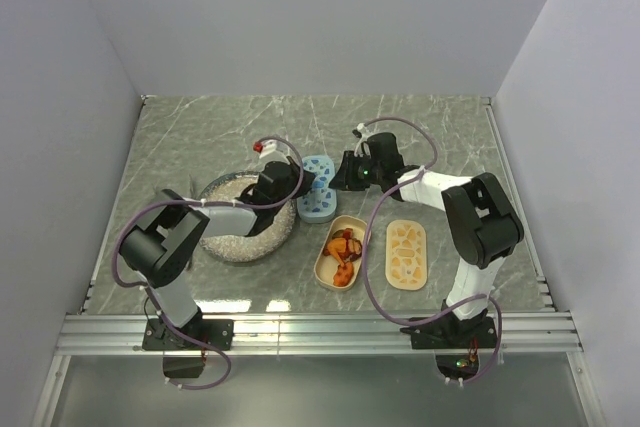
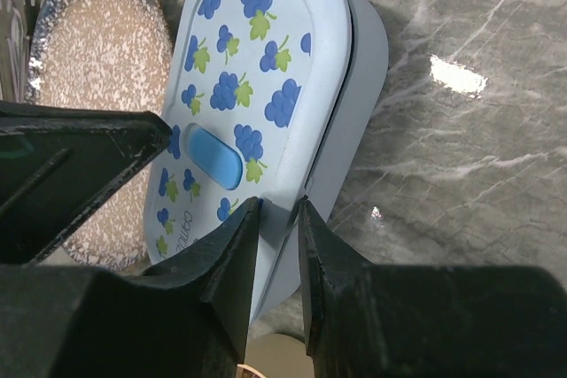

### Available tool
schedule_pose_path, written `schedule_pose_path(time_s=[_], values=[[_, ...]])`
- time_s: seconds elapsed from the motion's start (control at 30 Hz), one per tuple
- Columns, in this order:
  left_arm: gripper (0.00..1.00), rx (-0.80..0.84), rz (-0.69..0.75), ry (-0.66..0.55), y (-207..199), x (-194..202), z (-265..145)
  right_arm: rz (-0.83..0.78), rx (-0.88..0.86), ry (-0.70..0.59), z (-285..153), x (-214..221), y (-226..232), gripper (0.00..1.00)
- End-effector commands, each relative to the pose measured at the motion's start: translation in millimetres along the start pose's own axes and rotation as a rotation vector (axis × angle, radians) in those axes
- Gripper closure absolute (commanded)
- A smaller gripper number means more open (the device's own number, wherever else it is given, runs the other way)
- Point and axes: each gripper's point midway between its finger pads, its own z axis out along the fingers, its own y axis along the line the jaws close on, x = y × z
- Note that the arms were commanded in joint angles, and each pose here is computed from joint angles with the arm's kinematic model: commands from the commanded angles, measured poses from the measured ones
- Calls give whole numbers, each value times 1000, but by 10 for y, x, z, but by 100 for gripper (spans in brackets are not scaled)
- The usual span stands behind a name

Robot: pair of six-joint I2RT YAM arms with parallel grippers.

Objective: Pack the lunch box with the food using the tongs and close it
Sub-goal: Put the lid back on the lunch box

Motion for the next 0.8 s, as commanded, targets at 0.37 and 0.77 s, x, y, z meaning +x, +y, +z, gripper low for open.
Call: schedule_pose_path(time_s=[0.37, 0.77], values=[[80, -22, 97, -171, -322, -646, -46, -69, 17, -33, -132, -63, 95, 35], [58, 58, 157, -296, -736, -1060, -439, -159, -28, -301, -786, -558, 516, 30]])
